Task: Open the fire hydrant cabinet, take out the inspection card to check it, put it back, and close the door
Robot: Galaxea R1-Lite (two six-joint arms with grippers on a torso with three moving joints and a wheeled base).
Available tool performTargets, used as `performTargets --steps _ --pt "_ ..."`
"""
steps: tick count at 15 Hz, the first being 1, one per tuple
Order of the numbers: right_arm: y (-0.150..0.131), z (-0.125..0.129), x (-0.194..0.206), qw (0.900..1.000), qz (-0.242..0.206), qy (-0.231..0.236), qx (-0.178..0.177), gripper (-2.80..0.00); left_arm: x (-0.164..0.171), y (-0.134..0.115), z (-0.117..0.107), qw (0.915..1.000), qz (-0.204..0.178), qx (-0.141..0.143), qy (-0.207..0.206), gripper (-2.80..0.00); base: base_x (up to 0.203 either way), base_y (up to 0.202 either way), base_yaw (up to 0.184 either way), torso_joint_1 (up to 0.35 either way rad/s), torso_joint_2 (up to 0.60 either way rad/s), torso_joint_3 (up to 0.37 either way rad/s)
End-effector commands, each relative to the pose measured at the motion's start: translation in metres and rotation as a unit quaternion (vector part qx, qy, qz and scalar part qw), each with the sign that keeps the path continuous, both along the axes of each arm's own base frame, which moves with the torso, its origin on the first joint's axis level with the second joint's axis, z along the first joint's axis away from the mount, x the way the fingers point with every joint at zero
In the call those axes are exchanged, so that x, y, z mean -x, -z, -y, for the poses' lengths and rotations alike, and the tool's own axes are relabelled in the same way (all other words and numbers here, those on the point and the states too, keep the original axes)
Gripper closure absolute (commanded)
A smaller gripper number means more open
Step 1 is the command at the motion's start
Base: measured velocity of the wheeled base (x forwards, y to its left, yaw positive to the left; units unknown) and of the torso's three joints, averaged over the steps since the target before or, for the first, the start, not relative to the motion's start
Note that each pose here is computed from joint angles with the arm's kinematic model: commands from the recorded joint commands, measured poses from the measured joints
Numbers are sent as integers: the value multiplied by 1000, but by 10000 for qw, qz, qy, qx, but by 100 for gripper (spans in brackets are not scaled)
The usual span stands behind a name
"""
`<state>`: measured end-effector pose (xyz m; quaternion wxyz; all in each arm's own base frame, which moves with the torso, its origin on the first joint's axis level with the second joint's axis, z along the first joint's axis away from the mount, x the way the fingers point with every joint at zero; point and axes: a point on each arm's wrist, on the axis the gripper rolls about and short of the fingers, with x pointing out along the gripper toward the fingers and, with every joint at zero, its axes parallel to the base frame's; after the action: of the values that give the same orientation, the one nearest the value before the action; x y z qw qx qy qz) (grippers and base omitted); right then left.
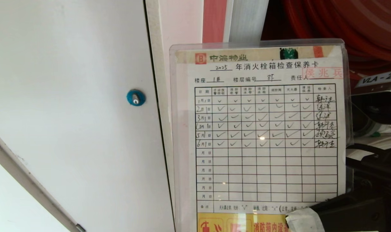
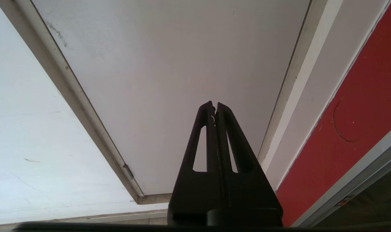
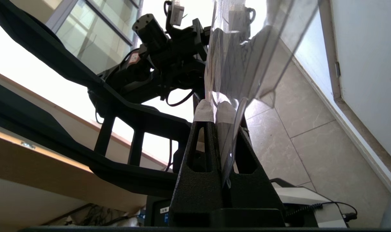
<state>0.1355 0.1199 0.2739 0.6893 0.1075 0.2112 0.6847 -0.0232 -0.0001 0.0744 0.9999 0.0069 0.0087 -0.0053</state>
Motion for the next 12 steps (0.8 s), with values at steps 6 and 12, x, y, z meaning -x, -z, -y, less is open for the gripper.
performTargets --steps 6,12 --pt "1 -2 3 10000 5 -42 13 0 0 0 0 10000 3 0 1 0 0 0 0 0 0 0" --pt "-19 3 11 9993 306 -47 -224 0 0 0 0 10000 3 0 1 0 0 0 0 0 0 0"
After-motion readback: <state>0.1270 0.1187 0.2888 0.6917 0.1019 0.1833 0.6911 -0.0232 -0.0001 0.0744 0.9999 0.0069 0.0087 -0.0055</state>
